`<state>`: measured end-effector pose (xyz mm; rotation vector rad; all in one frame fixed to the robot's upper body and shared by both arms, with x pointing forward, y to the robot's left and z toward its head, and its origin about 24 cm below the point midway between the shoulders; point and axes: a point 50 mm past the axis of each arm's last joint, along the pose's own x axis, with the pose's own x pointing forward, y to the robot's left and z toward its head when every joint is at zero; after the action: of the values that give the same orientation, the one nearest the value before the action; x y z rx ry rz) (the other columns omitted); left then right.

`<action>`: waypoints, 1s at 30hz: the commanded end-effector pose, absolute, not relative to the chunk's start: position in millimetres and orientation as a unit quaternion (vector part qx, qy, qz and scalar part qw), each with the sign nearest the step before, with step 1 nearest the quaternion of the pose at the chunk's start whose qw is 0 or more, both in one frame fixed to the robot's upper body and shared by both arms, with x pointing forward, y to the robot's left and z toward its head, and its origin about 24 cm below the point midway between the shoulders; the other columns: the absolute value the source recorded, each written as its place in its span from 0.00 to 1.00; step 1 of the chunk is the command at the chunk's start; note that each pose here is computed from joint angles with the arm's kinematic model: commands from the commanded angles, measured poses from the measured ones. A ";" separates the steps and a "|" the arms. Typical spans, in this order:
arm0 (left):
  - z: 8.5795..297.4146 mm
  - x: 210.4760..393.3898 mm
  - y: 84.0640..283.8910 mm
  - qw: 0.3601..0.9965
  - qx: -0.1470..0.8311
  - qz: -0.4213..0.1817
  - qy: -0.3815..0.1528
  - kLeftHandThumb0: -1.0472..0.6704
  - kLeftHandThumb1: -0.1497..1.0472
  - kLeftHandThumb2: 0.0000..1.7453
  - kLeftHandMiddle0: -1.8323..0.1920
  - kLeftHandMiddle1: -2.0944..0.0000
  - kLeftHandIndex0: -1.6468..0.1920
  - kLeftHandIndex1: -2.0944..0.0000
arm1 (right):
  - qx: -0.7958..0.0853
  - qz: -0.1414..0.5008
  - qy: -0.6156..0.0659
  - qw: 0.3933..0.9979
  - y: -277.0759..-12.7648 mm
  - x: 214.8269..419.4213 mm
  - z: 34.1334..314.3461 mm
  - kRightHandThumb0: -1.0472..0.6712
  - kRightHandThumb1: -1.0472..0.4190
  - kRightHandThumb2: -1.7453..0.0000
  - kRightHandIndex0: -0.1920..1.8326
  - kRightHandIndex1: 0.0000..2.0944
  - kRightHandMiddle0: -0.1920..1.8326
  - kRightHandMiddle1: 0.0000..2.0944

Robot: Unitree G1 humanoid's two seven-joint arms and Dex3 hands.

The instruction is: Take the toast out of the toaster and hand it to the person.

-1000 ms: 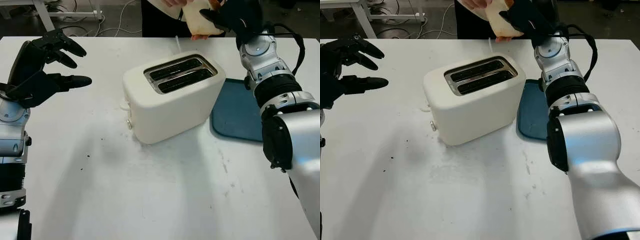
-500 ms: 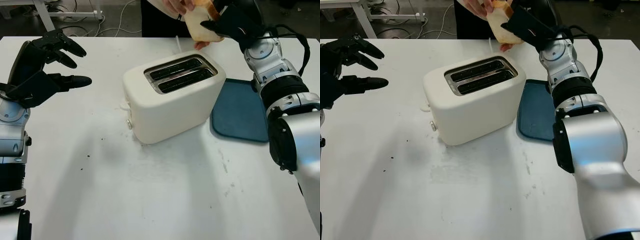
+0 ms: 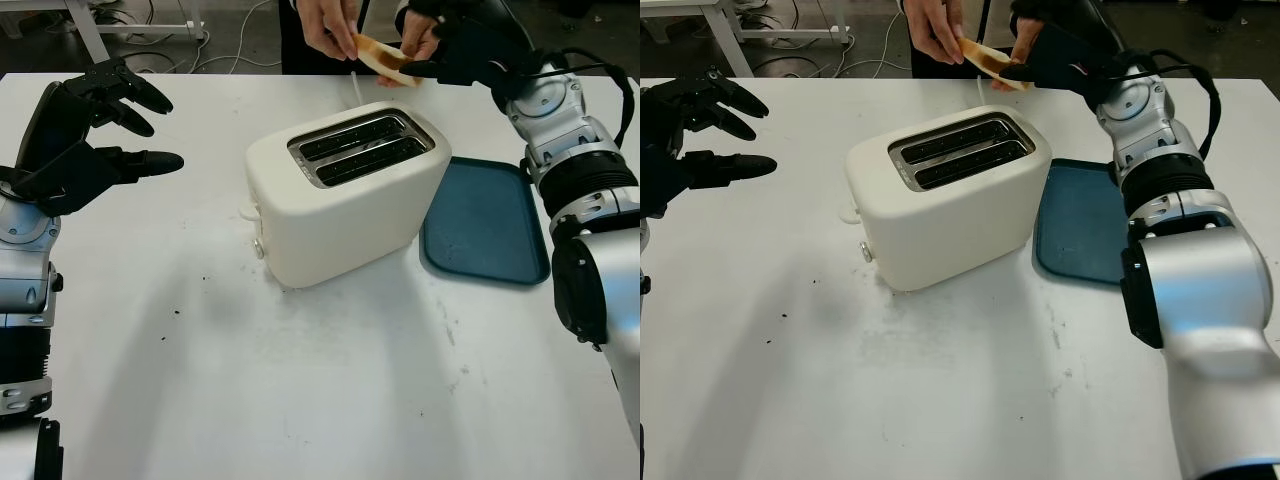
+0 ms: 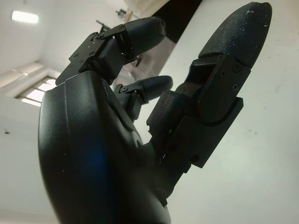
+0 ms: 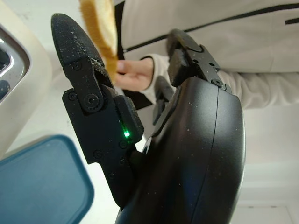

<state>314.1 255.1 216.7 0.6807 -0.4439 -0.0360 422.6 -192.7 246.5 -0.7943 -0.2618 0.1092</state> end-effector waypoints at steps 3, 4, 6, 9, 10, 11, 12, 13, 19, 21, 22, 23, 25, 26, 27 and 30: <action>218.0 313.3 255.4 0.918 0.330 -0.017 -0.218 0.00 0.70 0.00 0.67 0.37 0.63 0.43 | -0.371 0.050 -0.138 0.917 -205.2 418.2 244.1 0.05 0.18 1.00 0.09 0.00 0.10 0.00; 217.9 313.3 255.6 0.919 0.328 -0.018 -0.219 0.00 0.70 0.00 0.68 0.37 0.63 0.43 | -0.374 0.051 -0.140 0.915 -207.8 417.0 243.5 0.04 0.18 1.00 0.09 0.00 0.10 0.00; 217.3 313.3 256.1 0.919 0.327 -0.017 -0.219 0.00 0.70 0.00 0.68 0.36 0.63 0.43 | -0.386 0.045 -0.145 0.910 -212.5 414.7 242.7 0.05 0.17 1.00 0.09 0.00 0.09 0.00; 217.1 313.5 256.3 0.919 0.326 -0.016 -0.219 0.00 0.70 0.00 0.68 0.36 0.63 0.43 | -0.364 0.056 -0.163 0.915 -219.2 409.0 238.6 0.04 0.18 1.00 0.09 0.00 0.09 0.00; 217.0 313.5 256.3 0.919 0.327 -0.016 -0.219 0.00 0.70 0.00 0.68 0.36 0.63 0.43 | -0.349 0.063 -0.170 0.919 -219.9 406.8 236.3 0.02 0.18 0.99 0.09 0.00 0.09 0.00; 216.9 313.6 256.3 0.919 0.329 -0.016 -0.219 0.00 0.71 0.00 0.67 0.36 0.63 0.43 | -0.320 0.068 -0.180 0.928 -218.7 404.4 233.2 0.05 0.19 0.99 0.09 0.00 0.09 0.00; 216.9 313.6 256.2 0.918 0.329 -0.016 -0.219 0.00 0.71 0.00 0.67 0.36 0.63 0.43 | -0.299 0.069 -0.187 0.933 -217.9 401.8 230.7 0.09 0.20 0.99 0.09 0.00 0.09 0.00; 216.7 313.6 256.1 0.919 0.328 -0.016 -0.219 0.00 0.71 0.00 0.67 0.36 0.63 0.43 | -0.283 0.064 -0.203 0.935 -218.4 396.6 226.6 0.11 0.20 0.99 0.09 0.00 0.09 0.00; 212.0 311.0 258.7 0.921 0.328 -0.009 -0.211 0.00 0.71 0.00 0.67 0.37 0.63 0.43 | -0.197 0.061 -0.274 0.939 -218.1 346.3 194.1 0.24 0.15 0.99 0.19 0.05 0.20 0.05; 209.8 308.2 260.1 0.923 0.325 -0.003 -0.206 0.00 0.71 0.00 0.68 0.38 0.63 0.44 | -0.182 0.066 -0.276 0.942 -217.0 330.1 185.3 0.27 0.14 0.99 0.19 0.06 0.21 0.05; 208.5 306.0 260.7 0.924 0.325 -0.002 -0.203 0.00 0.71 0.00 0.68 0.38 0.64 0.44 | -0.169 0.071 -0.273 0.944 -216.3 321.2 180.2 0.28 0.13 0.99 0.19 0.06 0.21 0.05; 207.4 304.1 261.2 0.924 0.323 -0.001 -0.203 0.00 0.71 0.00 0.69 0.39 0.64 0.45 | -0.159 0.077 -0.270 0.946 -215.7 313.4 176.1 0.28 0.13 0.99 0.19 0.05 0.20 0.04; 203.8 300.1 262.2 0.928 0.315 0.003 -0.202 0.00 0.70 0.00 0.68 0.39 0.64 0.45 | -0.142 0.084 -0.261 0.951 -214.2 296.5 166.6 0.29 0.11 0.99 0.18 0.05 0.19 0.03; 201.9 298.1 262.5 0.930 0.307 0.005 -0.200 0.00 0.69 0.00 0.68 0.40 0.64 0.46 | -0.135 0.086 -0.254 0.954 -213.3 288.9 162.5 0.29 0.10 0.99 0.17 0.05 0.19 0.03; 199.7 295.7 262.3 0.933 0.299 0.007 -0.200 0.00 0.69 0.00 0.68 0.40 0.64 0.46 | -0.128 0.085 -0.246 0.957 -212.5 281.1 157.9 0.29 0.09 0.98 0.17 0.05 0.19 0.03; 193.2 289.2 261.6 0.941 0.275 0.013 -0.195 0.00 0.67 0.00 0.70 0.39 0.66 0.46 | -0.098 0.080 -0.229 0.965 -210.4 263.6 145.3 0.28 0.09 0.97 0.17 0.04 0.19 0.02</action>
<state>293.2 260.1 195.0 0.5902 -0.3995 0.0066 269.9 -211.1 148.7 -0.2422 -0.4747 0.1727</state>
